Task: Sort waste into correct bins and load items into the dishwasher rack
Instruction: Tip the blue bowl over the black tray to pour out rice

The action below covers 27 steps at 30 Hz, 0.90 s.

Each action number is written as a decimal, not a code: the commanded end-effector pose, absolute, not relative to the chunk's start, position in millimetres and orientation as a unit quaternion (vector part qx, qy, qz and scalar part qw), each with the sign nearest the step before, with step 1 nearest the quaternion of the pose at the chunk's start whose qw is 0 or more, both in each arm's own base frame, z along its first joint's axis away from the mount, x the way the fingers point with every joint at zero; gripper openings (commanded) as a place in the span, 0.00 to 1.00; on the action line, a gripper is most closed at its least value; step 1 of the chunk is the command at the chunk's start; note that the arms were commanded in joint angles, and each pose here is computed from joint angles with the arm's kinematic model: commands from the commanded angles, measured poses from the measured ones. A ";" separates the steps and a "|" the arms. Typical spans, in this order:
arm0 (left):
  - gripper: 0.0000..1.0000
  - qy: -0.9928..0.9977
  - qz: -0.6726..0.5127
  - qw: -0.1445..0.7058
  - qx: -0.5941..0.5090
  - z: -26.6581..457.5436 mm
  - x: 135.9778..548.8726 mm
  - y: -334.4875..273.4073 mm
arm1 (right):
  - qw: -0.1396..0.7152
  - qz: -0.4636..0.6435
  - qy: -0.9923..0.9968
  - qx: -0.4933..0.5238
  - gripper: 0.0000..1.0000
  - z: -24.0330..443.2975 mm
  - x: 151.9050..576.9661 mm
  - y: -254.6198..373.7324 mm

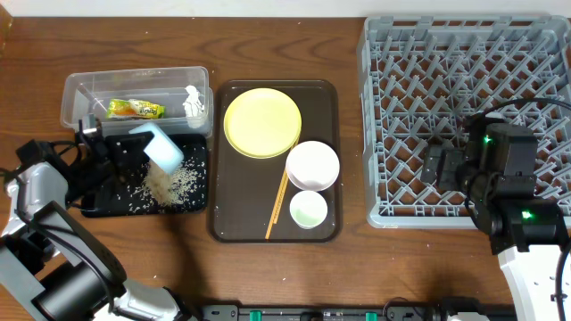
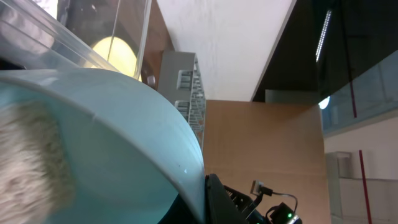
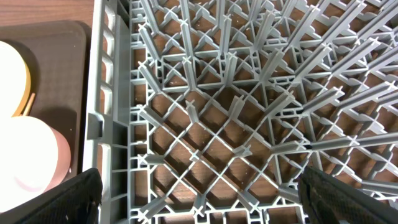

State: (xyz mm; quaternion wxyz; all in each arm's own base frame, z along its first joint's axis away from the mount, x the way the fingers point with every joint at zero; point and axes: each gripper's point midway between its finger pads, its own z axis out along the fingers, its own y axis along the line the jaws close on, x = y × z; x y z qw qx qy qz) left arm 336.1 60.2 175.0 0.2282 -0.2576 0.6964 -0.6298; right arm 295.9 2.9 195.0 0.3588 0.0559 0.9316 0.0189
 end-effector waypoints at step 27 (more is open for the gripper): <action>0.06 0.692 -0.629 0.282 -0.216 190.4 351.2 76.5 | 0.369 0.018 0.927 0.059 0.99 203.9 297.5 0.4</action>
